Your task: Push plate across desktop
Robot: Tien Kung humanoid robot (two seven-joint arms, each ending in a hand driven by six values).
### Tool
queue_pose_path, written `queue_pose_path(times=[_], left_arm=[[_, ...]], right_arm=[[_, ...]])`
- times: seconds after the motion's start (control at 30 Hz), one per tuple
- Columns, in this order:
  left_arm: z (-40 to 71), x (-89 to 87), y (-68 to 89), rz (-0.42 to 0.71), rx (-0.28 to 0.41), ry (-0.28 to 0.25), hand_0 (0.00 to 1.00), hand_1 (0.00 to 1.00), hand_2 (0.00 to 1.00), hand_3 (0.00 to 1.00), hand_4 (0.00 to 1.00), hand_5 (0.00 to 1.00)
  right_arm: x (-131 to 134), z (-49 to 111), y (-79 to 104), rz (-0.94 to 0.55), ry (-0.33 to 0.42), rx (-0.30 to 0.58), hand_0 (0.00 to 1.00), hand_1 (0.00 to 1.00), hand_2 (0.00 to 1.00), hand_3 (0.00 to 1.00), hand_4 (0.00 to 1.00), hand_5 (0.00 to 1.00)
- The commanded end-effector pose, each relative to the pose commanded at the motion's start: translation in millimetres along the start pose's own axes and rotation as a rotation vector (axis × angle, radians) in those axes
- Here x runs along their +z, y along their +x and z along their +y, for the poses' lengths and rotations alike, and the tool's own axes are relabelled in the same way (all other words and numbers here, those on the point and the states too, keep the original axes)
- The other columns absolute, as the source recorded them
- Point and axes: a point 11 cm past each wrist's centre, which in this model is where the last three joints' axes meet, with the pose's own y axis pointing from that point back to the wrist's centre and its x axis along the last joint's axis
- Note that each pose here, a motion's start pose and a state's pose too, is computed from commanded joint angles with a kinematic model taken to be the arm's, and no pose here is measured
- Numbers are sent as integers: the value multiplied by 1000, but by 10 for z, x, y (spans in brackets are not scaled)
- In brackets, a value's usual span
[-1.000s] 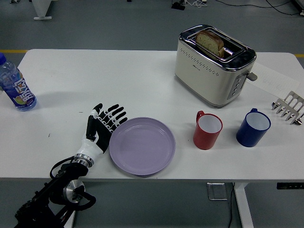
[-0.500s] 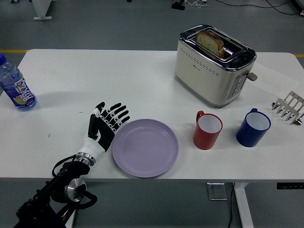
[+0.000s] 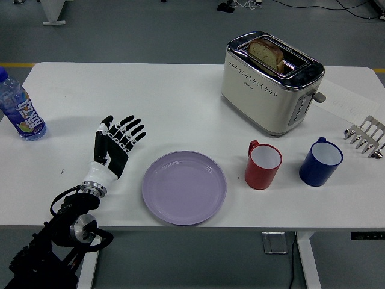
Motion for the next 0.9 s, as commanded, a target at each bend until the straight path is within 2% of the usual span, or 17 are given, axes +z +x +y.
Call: queue_pose_path(times=[0.17, 0.23, 0.33, 0.37, 0.6, 0.7, 0.9], left_arm=[[-6, 180, 130, -2, 30, -10, 726, 736, 698, 636, 533, 998], [10, 269, 229, -9, 51, -12, 726, 736, 698, 636, 533, 998], [72, 462, 459, -31, 93, -18, 726, 736, 698, 636, 533, 998], [79, 484, 483, -32, 99, -20, 728, 738, 699, 649, 536, 998], [304, 851, 970, -72, 200, -45, 728, 741, 700, 650, 535, 998], [408, 1027, 1159, -53, 258, -94, 728, 741, 700, 650, 535, 998], [578, 1180, 1404, -50, 333, -131, 732, 742, 703, 649, 539, 998]], right_arm=[[12, -6, 14, -4, -1, 2, 577, 518, 610, 561, 212, 522], [20, -9, 19, -7, -2, 3, 577, 518, 610, 561, 212, 522], [32, -13, 27, -11, -4, 4, 577, 518, 610, 561, 212, 522], [34, -13, 28, -11, -4, 4, 578, 518, 611, 562, 213, 521], [37, -13, 22, -20, -5, 3, 578, 518, 611, 562, 213, 520], [46, -15, 20, -23, -7, 3, 578, 518, 611, 562, 213, 520], [63, -19, 24, -25, -11, 4, 577, 518, 610, 561, 213, 520]])
